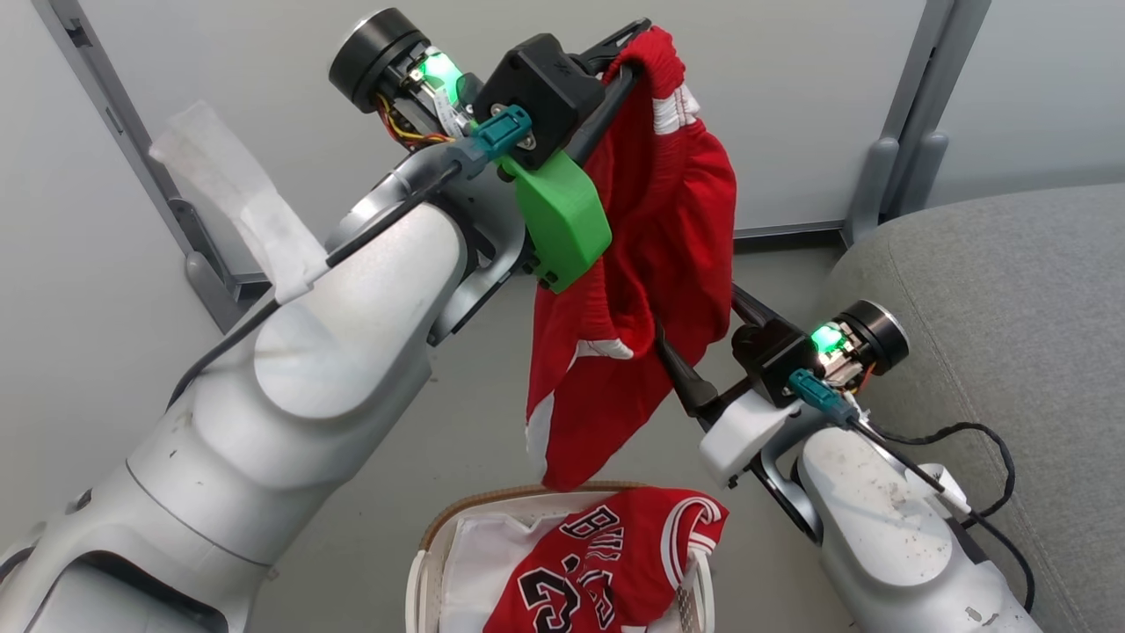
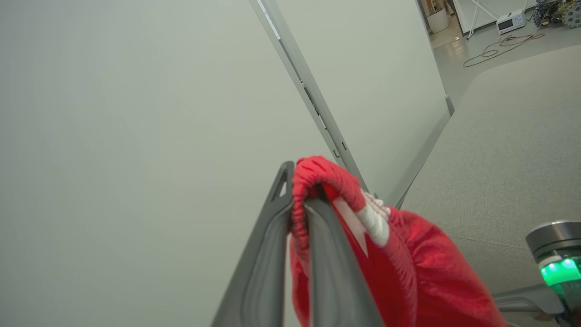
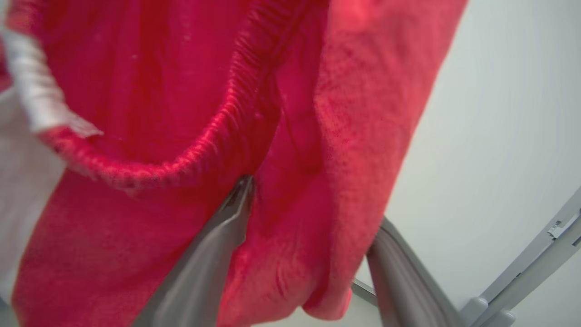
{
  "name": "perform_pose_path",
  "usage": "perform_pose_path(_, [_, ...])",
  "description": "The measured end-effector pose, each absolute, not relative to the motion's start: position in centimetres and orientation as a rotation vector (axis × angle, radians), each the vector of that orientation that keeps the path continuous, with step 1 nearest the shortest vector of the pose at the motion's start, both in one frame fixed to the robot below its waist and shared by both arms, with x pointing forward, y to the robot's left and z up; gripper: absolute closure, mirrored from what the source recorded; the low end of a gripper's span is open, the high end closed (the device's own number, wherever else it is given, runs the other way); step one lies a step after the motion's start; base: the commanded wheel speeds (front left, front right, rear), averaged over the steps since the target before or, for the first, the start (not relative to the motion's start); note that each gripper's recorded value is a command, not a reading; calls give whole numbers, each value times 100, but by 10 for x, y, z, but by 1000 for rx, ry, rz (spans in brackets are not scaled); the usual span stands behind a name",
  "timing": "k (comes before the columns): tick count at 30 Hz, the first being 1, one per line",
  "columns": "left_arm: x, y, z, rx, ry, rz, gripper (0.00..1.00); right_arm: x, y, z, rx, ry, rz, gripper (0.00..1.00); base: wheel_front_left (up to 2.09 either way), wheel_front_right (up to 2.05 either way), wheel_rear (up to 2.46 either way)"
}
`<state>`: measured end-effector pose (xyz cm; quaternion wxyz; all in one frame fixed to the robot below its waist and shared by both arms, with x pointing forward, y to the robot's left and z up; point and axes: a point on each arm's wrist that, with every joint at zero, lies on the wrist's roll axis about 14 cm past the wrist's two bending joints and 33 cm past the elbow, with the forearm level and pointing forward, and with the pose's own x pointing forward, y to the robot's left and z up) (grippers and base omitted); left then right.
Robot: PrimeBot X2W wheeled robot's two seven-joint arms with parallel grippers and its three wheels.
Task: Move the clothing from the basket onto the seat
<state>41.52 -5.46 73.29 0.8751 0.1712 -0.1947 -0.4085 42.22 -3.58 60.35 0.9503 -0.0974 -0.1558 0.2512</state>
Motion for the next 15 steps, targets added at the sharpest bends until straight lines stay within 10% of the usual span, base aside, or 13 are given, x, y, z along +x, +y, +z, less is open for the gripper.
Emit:
perform_pose_path(1, [414,-55,734,357,-410,-857,100,424,-35,602,-192,-309,513,10,0,0,0])
perform_pose_path(2, [412,-56,734,355,-414,-861,100,425,-35,603,-185,-307,514,62,0,0,0])
perform_pose_path(3, [411,-56,735,348,-414,-863,100,427,-34,603,-178,-305,517,90,0,0,0])
perform_pose_path(4, [411,-56,735,344,-412,-864,100,427,-32,603,-177,-303,522,100,0,0,0])
perform_pose_path(10, [416,-46,721,269,-371,-846,96,429,-36,605,-166,-303,510,100,0,0,0])
perform_pose_path(12, [415,-43,718,246,-380,-843,62,431,-42,607,-158,-307,492,100,0,0,0])
perform_pose_path(14, [413,-41,713,198,-376,-838,7,434,-47,609,-149,-310,472,100,0,0,0])
perform_pose_path(15, [413,-40,707,175,-365,-833,0,436,-52,610,-143,-311,458,100,0,0,0])
